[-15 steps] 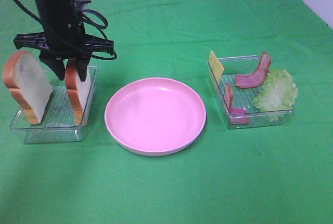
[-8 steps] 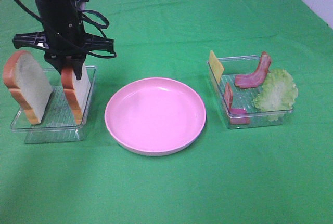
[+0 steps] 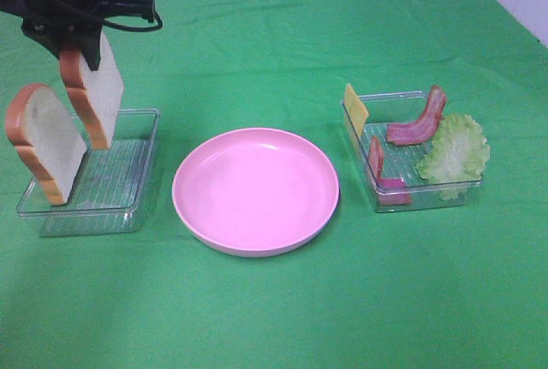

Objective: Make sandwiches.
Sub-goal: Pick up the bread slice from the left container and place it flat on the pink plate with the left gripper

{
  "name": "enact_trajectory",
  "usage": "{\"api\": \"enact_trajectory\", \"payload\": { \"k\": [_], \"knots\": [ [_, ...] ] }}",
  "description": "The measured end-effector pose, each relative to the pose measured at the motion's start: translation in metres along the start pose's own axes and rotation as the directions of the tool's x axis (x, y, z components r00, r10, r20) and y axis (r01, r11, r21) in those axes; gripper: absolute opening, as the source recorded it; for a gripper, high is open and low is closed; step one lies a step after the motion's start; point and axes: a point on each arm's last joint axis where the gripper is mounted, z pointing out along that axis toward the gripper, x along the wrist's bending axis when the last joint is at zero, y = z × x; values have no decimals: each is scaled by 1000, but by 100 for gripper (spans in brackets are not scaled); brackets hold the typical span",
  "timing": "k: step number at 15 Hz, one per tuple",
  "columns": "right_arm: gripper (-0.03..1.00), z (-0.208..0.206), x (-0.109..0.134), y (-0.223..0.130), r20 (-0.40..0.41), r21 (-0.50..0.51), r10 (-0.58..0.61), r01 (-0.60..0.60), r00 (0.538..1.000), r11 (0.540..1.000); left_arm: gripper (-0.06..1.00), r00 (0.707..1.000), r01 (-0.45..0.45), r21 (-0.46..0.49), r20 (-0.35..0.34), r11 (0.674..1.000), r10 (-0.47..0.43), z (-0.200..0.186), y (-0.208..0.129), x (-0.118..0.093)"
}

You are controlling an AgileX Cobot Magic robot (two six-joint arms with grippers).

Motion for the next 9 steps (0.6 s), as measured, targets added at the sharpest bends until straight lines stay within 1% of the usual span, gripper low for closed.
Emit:
{"api": "enact_trajectory", "payload": {
  "k": [1,2,3,4,5,6,7,8,9],
  "knots": [
    [83,0,0,0,-1,0,0,0,1000,1000,23,999,8,-37,32,999,-7,-14,0,2],
    [83,0,0,0,0,0,0,0,1000,1000,23,996,6,-60,85,998,-1,-25,0,0],
    [83,0,0,0,0,0,0,0,1000,1000,23,987,-10,-76,157,997,22,-33,-1,-4],
    [83,0,0,0,0,0,0,0,1000,1000,23,966,-42,-77,250,996,60,-36,-2,-12],
    [83,0,0,0,0,0,0,0,1000,1000,23,936,-66,-71,341,995,86,-36,-3,-21],
    [83,0,0,0,0,0,0,0,1000,1000,23,894,-81,-58,438,995,98,-35,-5,-32],
    [83,0,0,0,0,0,0,0,1000,1000,23,870,-85,-48,483,995,98,-34,-5,-37],
    [83,0,0,0,0,0,0,0,1000,1000,23,829,-89,-28,552,996,89,-28,-5,-46],
    [83,0,0,0,0,0,0,0,1000,1000,23,768,-107,12,636,994,75,-16,-7,-59]
  ]
}}
